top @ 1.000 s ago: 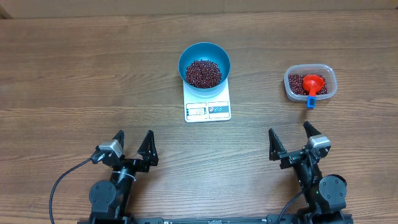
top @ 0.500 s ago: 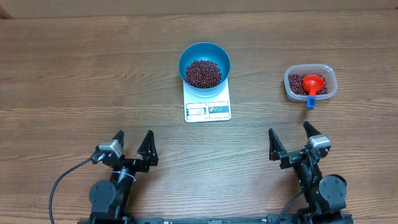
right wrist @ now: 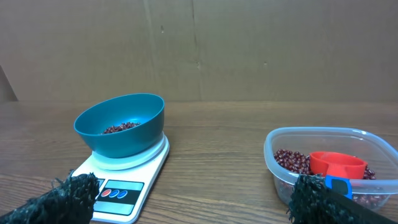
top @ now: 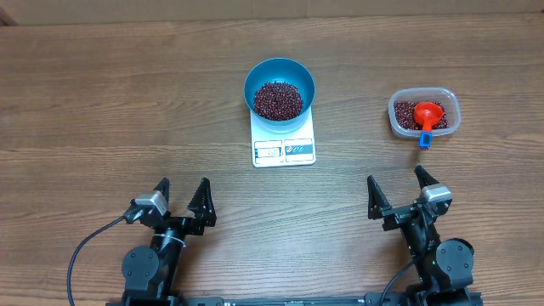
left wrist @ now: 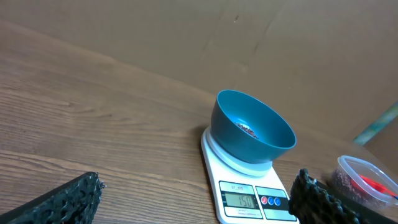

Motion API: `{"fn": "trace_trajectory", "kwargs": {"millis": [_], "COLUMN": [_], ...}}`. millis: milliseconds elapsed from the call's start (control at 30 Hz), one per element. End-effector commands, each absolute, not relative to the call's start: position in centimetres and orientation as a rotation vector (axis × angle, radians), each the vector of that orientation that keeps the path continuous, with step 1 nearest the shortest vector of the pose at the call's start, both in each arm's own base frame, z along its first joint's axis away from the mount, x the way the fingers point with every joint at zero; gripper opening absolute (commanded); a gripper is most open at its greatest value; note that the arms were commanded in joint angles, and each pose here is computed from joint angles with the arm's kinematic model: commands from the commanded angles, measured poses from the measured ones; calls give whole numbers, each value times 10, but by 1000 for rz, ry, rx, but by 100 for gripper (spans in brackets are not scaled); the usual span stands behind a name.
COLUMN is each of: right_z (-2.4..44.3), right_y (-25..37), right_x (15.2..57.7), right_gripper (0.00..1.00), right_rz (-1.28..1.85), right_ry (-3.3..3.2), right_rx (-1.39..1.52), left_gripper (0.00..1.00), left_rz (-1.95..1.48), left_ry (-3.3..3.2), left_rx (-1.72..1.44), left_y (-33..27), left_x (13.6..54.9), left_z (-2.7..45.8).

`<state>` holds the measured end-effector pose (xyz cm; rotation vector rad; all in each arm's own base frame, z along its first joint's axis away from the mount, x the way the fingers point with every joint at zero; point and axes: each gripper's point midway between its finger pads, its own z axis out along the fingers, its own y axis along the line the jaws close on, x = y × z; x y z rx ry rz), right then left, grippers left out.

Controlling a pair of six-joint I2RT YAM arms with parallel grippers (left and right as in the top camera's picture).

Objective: Scoop item into bowl and weigh 150g on scale

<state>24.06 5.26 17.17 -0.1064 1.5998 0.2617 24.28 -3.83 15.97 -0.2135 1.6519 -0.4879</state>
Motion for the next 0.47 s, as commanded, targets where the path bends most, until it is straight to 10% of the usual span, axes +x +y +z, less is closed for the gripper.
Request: {"fn": "trace_trajectory", "kwargs": {"millis": [0, 433], "right_z": [170, 170], "right_y": [51, 51], "right_x": [241, 241], "right_gripper": [100, 100], "right_rz": [259, 259], "right_ry": [1596, 1596], "right_rx": [-93, -93], "left_gripper": [100, 100], "left_rz": [-454, -454], "left_ry": [1645, 1645], "left_rx": [-211, -211], "left_y": [-34, -34], "left_x": [244, 244], "left_z": [158, 158]}}
